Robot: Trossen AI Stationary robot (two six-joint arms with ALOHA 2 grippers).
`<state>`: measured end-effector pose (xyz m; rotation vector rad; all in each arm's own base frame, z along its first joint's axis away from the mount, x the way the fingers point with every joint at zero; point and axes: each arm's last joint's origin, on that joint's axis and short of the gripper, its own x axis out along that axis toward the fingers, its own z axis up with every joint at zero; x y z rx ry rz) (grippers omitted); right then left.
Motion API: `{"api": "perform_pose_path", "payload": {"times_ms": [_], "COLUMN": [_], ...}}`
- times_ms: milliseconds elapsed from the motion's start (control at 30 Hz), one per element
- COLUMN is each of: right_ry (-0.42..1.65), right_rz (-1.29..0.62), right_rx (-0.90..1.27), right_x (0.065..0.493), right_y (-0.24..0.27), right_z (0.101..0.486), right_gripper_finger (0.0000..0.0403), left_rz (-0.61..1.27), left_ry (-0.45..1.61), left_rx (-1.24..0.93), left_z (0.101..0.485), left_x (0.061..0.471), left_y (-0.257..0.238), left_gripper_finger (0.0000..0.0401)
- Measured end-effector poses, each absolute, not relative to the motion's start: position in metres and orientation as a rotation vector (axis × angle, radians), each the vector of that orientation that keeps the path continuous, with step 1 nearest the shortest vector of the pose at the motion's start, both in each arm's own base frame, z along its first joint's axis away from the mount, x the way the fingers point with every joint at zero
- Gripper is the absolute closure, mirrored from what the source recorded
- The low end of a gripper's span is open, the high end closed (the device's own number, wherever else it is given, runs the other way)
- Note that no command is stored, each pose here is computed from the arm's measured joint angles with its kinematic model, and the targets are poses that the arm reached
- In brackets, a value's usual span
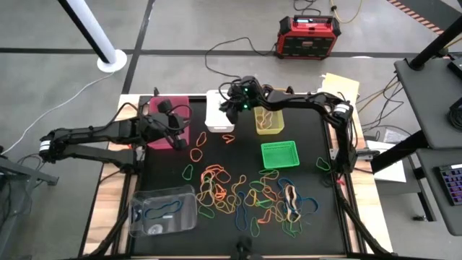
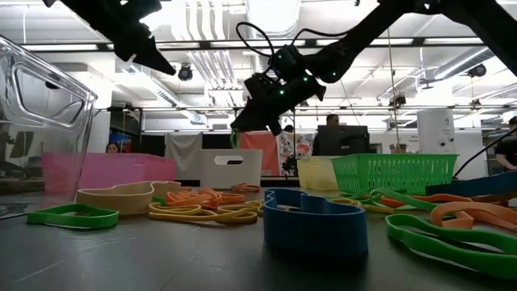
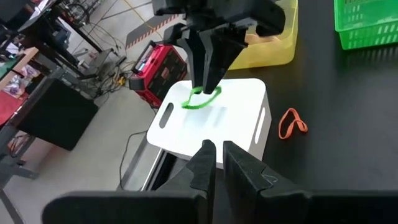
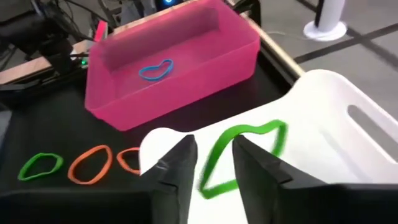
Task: Sort rubber bands into baskets
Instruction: Put the green rubber band into the white bin, then put the orange rubber band into the green bin
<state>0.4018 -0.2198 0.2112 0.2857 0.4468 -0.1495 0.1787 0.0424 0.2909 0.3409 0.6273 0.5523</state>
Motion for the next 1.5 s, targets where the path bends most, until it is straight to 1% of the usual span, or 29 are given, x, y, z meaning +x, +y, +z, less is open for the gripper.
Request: {"api": "perform_pose_path", "payload": {"times_ms": [200, 500, 633, 767, 900, 967, 1200, 1300, 1400, 1500], "right_ry": [0.490, 0.493, 0.525, 0.590, 0.640, 0.672, 0.785, 0.814, 0.836, 0.837], "right_rz": [-0.143, -0.148, -0.143, -0.098, -0.032, -0.034, -0.109, -0.236, -0.422, -0.503], "right_rx": [0.320, 0.325, 0.363, 0.365, 0.305, 0.258, 0.186, 0.154, 0.123, 0.167], "right_x": [0.400, 0.400, 0.401, 0.407, 0.413, 0.416, 0.415, 0.417, 0.415, 0.411], "right_y": [-0.218, -0.218, -0.212, -0.191, -0.161, -0.145, -0.094, -0.079, -0.069, -0.066], "right_z": [0.220, 0.220, 0.218, 0.214, 0.219, 0.221, 0.218, 0.209, 0.192, 0.183], "right_gripper_finger": [0.0259, 0.0232, 0.0230, 0.0236, 0.0246, 0.0251, 0.0262, 0.0263, 0.0260, 0.0258], "left_rz": [0.540, 0.524, 0.526, 0.506, 0.505, 0.507, 0.509, 0.507, 0.506, 0.506], "left_ry": [0.624, 0.621, 0.620, 0.627, 0.644, 0.654, 0.678, 0.679, 0.679, 0.679], "left_rx": [0.338, 0.327, 0.317, 0.286, 0.271, 0.261, 0.248, 0.252, 0.254, 0.254], "left_z": [0.291, 0.291, 0.291, 0.289, 0.287, 0.286, 0.284, 0.284, 0.284, 0.284], "left_x": [0.179, 0.179, 0.179, 0.179, 0.177, 0.177, 0.175, 0.175, 0.175, 0.175], "left_y": [0.042, 0.042, 0.042, 0.041, 0.041, 0.040, 0.040, 0.040, 0.040, 0.040], "left_gripper_finger": [0.0386, 0.0386, 0.0386, 0.0386, 0.0386, 0.0386, 0.0386, 0.0386, 0.0386, 0.0386]}}
